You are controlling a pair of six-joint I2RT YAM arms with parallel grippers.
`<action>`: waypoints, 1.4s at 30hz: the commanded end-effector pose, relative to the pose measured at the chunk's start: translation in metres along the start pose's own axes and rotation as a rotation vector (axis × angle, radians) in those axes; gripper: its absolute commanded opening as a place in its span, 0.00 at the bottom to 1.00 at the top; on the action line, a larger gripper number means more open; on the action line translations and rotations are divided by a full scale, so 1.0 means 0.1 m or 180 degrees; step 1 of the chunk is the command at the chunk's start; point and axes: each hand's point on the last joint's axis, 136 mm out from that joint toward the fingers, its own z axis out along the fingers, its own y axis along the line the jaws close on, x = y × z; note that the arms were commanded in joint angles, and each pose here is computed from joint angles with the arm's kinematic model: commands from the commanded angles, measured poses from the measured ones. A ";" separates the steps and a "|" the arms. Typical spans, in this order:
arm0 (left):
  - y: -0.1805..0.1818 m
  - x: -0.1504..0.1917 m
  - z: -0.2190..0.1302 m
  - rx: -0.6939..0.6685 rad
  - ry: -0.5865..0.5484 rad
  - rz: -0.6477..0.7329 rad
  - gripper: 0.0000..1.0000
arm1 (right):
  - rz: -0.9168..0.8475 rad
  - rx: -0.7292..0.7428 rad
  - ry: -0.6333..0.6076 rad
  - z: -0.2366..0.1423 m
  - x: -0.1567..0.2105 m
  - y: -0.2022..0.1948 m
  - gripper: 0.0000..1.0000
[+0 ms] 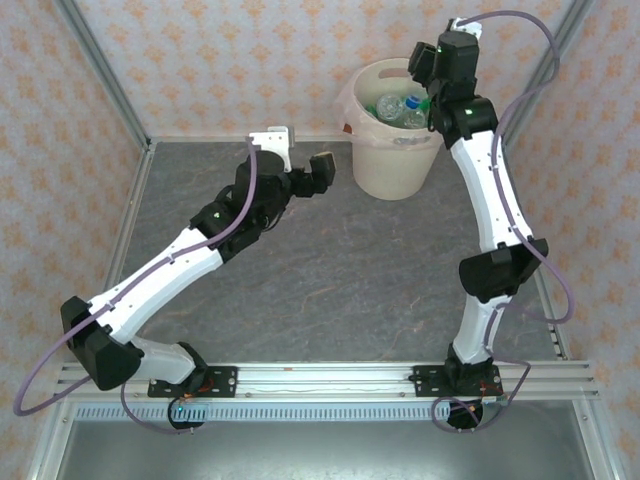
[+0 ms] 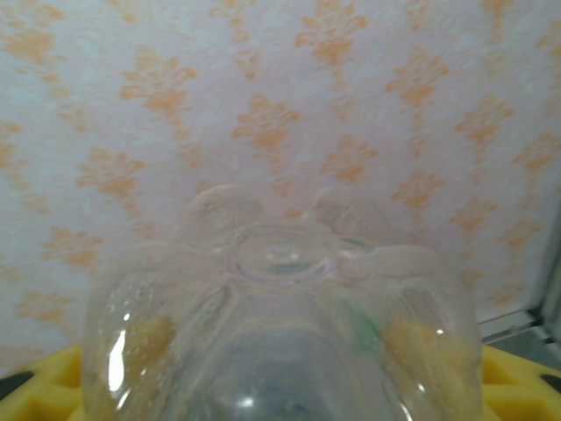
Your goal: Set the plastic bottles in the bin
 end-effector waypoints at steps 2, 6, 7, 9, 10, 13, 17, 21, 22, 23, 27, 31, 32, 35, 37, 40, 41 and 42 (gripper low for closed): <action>-0.03 -0.04 0.15 0.0141 0.0063 -0.0029 0.99 | -0.0377 0.0617 -0.0396 0.11 -0.26 -0.25 0.57; 0.01 -0.05 0.33 0.0162 0.0102 0.0070 0.99 | -0.0674 0.0901 -0.0468 0.24 -0.22 -0.34 0.57; 0.02 -0.04 0.37 0.0164 0.0128 0.0064 0.99 | -0.0718 0.0896 -0.0475 0.28 -0.19 -0.33 0.57; 0.03 -0.06 0.45 0.0176 0.0156 0.0062 0.99 | -0.0819 0.0938 -0.0481 0.35 -0.13 -0.33 0.57; 0.02 -0.07 0.47 0.0187 0.0154 0.0070 0.99 | -0.0829 0.0986 -0.0494 0.37 -0.13 -0.35 0.58; 0.05 -0.10 0.54 0.0202 0.0159 0.0134 0.99 | -0.0958 0.1079 -0.0498 0.46 -0.06 -0.36 0.58; 0.20 -0.17 0.63 0.0158 0.0160 0.0090 0.99 | -0.1084 0.1124 -0.0497 0.57 0.03 -0.35 0.57; 0.30 -0.21 0.67 0.0167 0.0139 -0.0013 0.99 | -0.1230 0.1061 -0.0461 0.71 0.18 -0.29 0.57; 0.33 -0.21 0.68 0.0158 0.0138 -0.0025 0.99 | -0.1237 0.1045 -0.0461 0.74 0.20 -0.28 0.57; 0.36 -0.21 0.68 0.0146 0.0132 -0.0036 0.99 | -0.1267 0.1028 -0.0460 0.76 0.23 -0.26 0.57; 0.42 -0.22 0.69 0.0128 0.0134 -0.0087 0.99 | -0.1324 0.0865 -0.0459 0.86 0.31 -0.17 0.75; 0.46 -0.22 0.67 0.0108 0.0123 -0.0122 0.99 | -0.1207 0.0507 -0.0424 0.88 0.34 0.00 1.00; 0.47 -0.22 0.67 0.0105 0.0120 -0.0128 0.99 | -0.1149 0.0417 -0.0421 0.87 0.32 0.05 1.00; 0.51 -0.20 0.66 0.0085 0.0111 -0.0164 0.99 | -0.1009 0.0117 -0.0401 0.81 0.26 0.17 1.00; 0.52 -0.18 0.66 0.0089 0.0120 -0.0193 0.99 | -0.0943 -0.0077 -0.0383 0.76 0.23 0.26 1.00; 0.53 -0.17 0.65 0.0089 0.0116 -0.0221 0.99 | -0.0782 -0.0225 -0.0355 0.71 0.18 0.29 1.00; 0.54 -0.16 0.65 0.0084 0.0114 -0.0236 0.99 | -0.0724 -0.0293 -0.0338 0.70 0.17 0.30 1.00; 0.54 -0.15 0.65 0.0084 0.0114 -0.0239 0.99 | -0.0674 -0.0336 -0.0321 0.69 0.16 0.30 1.00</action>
